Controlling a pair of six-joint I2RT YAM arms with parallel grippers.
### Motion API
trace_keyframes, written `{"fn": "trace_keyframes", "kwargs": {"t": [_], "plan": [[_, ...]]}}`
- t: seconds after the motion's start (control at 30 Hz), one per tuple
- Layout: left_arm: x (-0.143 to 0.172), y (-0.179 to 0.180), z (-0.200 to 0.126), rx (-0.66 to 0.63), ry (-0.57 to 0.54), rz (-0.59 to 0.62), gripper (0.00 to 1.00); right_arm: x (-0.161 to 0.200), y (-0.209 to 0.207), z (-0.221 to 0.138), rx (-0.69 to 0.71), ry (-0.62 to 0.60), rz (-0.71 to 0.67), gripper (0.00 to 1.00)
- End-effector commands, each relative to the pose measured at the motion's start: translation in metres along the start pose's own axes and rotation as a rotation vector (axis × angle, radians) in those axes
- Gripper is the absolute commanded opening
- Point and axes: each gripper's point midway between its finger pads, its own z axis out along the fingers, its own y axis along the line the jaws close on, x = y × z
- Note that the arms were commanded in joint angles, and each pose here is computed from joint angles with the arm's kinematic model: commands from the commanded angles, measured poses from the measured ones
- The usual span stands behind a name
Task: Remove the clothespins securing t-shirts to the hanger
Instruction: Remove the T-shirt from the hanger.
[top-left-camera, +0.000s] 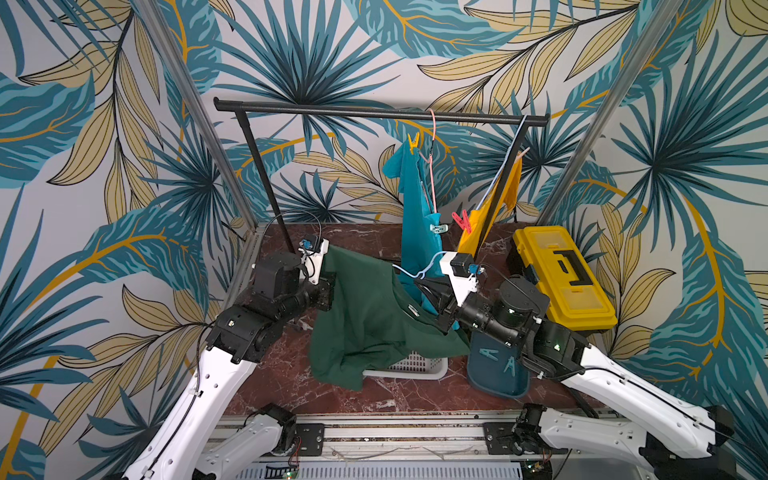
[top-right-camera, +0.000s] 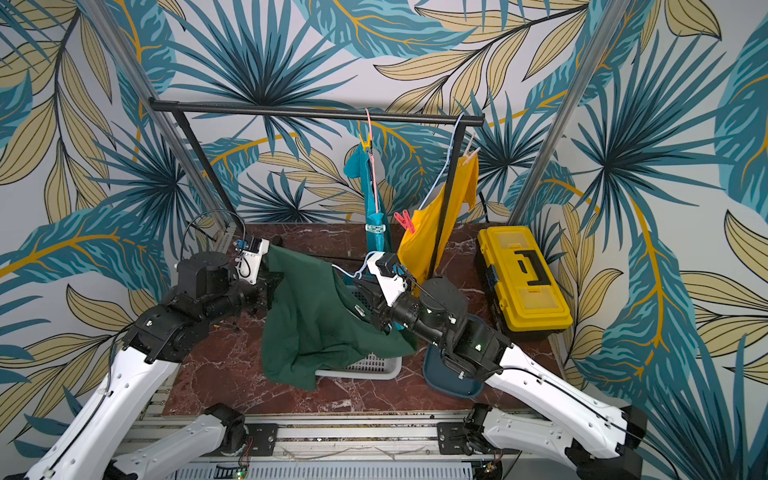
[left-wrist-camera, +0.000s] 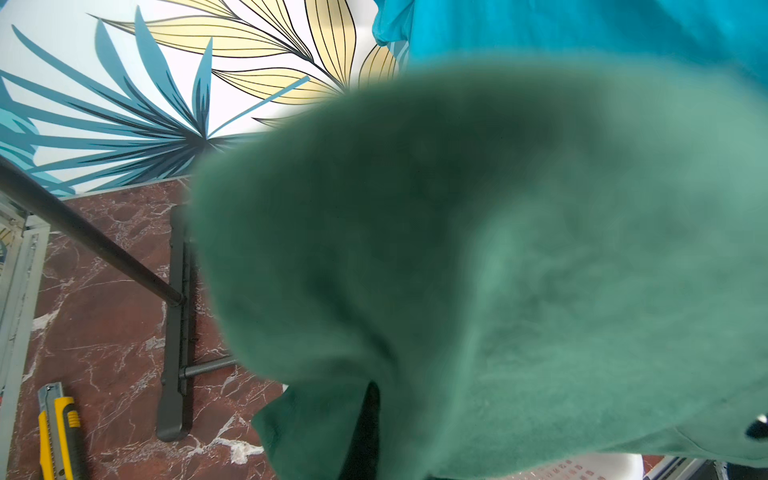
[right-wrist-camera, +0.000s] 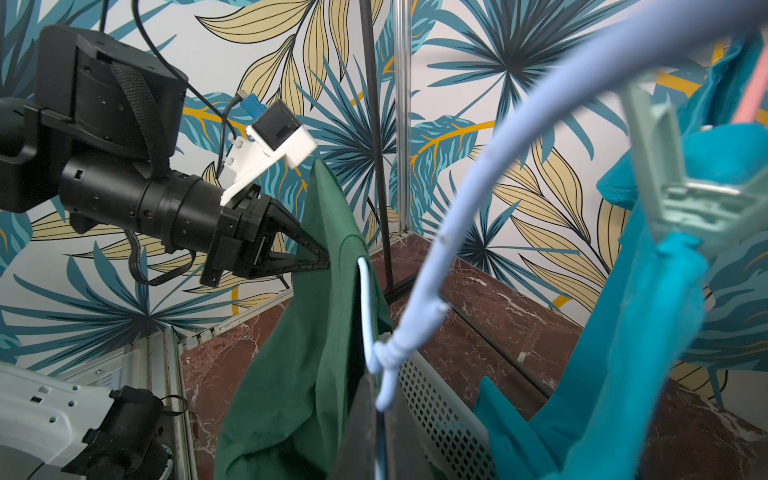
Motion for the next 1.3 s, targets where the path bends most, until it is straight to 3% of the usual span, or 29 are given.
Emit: {"fn": "trace_keyframes", "kwargs": {"t": [0.0,0.2,0.4,0.57,0.83,1.1,1.27], "plan": [[-0.016,0.004,-0.012,-0.025,-0.07,0.013,0.0,0.009,-0.003,-0.007,0.008,0.011,0.02,0.0],[-0.041,0.008,-0.029,-0.065,-0.144,0.004,0.0,0.041,-0.001,-0.015,-0.004,0.102,0.024,0.0],[-0.071,0.039,-0.049,-0.248,-0.241,-0.034,0.0,0.056,0.002,-0.035,-0.032,0.105,0.035,0.0],[-0.086,0.066,-0.044,-0.352,-0.253,-0.092,0.0,0.07,0.007,-0.05,-0.067,0.14,0.035,0.0],[-0.079,0.123,-0.038,-0.524,-0.215,-0.168,0.0,0.057,-0.004,-0.086,-0.015,0.017,0.048,0.0],[-0.081,0.161,-0.03,-0.568,-0.195,-0.243,0.0,0.059,0.01,-0.089,-0.098,0.032,0.034,0.0],[-0.11,0.137,-0.035,-0.418,-0.27,-0.298,0.0,0.064,0.022,-0.073,-0.164,0.108,0.013,0.0]]}}
